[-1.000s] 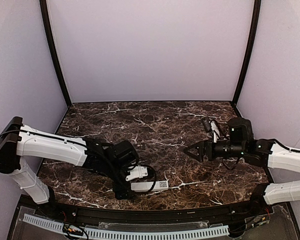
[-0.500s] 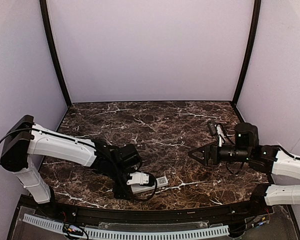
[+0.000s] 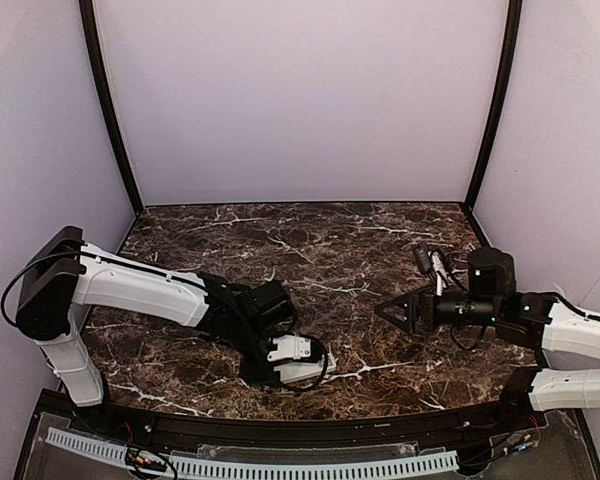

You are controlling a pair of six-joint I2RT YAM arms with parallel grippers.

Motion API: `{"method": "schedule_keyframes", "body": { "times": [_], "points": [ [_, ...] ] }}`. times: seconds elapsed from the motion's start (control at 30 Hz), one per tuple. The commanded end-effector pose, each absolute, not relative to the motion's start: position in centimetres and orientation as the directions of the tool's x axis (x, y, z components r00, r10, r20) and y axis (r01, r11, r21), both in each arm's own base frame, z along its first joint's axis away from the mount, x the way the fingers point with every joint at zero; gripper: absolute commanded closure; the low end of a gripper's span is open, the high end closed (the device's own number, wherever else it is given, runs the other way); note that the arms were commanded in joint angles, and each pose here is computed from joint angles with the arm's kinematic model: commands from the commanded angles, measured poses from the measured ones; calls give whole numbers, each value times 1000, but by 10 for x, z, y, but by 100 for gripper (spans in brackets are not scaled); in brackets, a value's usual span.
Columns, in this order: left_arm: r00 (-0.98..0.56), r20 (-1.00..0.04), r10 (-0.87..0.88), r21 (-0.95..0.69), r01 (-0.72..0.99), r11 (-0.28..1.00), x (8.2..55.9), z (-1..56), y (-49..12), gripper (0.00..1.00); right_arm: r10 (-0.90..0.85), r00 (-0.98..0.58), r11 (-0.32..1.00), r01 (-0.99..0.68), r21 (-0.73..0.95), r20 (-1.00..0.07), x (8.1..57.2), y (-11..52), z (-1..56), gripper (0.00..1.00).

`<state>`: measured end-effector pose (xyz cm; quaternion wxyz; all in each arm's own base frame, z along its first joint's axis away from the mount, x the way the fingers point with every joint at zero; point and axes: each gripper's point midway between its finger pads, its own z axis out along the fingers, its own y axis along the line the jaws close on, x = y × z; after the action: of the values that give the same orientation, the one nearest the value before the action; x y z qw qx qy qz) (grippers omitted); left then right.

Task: Load the batteries into the remote control
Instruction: Pick up the remote control from the center of the board.

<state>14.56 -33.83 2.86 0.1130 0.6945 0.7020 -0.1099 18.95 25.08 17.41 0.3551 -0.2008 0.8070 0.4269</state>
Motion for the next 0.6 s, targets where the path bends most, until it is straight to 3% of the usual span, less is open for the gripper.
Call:
{"method": "schedule_keyframes", "body": {
  "times": [0.0,0.27,0.57],
  "points": [
    [-91,-338,937,-8,996,94,150,26,-342,54,3,-657,555,-626,547,-754,195,250,178,1],
    [-141,-475,868,-8,988,156,157,54,-363,76,15,-600,506,-685,523,-800,189,252,195,1],
    [-126,-703,700,-30,988,148,159,139,-401,85,25,-483,445,-779,442,-875,183,254,238,2]
  ]
}}
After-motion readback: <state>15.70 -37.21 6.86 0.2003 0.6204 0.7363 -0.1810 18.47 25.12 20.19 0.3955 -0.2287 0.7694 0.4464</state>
